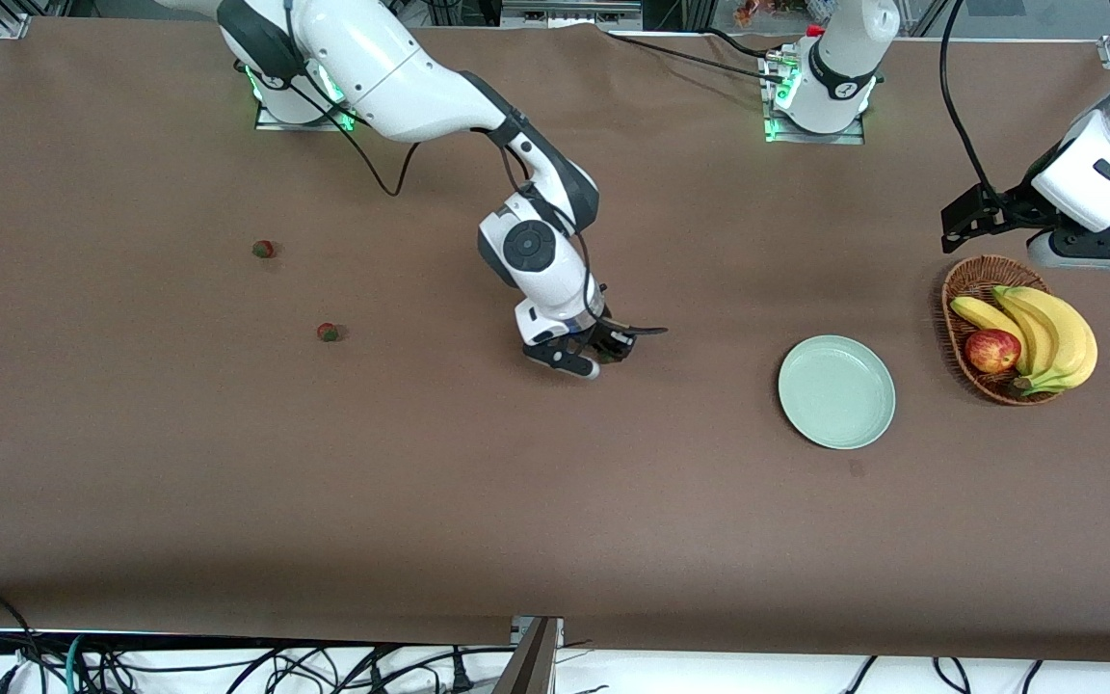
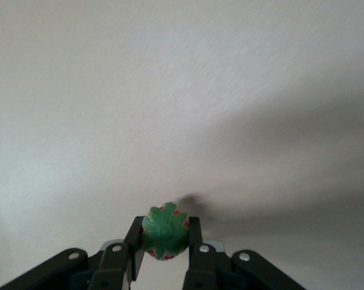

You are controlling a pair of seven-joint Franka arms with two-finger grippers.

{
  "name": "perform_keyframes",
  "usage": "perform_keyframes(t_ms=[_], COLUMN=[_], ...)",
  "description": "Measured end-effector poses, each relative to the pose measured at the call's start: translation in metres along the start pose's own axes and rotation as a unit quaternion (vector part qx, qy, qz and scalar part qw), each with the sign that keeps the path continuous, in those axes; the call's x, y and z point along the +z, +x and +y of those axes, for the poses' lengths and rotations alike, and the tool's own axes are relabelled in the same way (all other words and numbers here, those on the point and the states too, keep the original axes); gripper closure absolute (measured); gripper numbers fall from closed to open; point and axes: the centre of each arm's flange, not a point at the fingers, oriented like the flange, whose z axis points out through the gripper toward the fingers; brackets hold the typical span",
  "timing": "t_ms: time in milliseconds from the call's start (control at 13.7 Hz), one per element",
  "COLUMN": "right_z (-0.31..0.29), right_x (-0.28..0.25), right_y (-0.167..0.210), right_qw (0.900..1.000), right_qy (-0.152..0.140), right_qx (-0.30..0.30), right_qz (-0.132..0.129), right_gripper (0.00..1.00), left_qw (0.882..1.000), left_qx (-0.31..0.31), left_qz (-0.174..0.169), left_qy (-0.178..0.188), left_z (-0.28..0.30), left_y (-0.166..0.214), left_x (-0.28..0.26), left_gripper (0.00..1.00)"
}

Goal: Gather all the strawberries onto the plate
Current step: 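Carry the strawberry to mid-table with the right gripper and release it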

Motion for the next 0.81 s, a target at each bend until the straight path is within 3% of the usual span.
perform_keyframes(t_ms=[73,293,513,806], right_z=[-0.002,-0.006,0.009,0.061], right_x=[0.000,-0.017,-0.051,-0.098], right_y=[0.000,0.025,0.085,0.174], right_qw=[1.000,1.000,0.998,0.988], right_qy=[0.002,0.003,-0.044,-0.105], right_qx=[0.000,0.003,-0.045,-0.109], right_qz=[0.001,0.015,0.009,-0.033], right_gripper=[0.63,0.32,0.01,0.00], left_qw=[1.000,1.000,1.000,1.000], left_qx=[0.000,0.000,0.000,0.000], left_qz=[0.000,0.000,0.000,0.000], left_qy=[0.000,0.000,0.000,0.000], left_z=[0.000,0.000,0.000,0.000], left_y=[0.000,0.000,0.000,0.000], left_x=[0.000,0.000,0.000,0.000], left_gripper=[0.00,0.00,0.00,0.00])
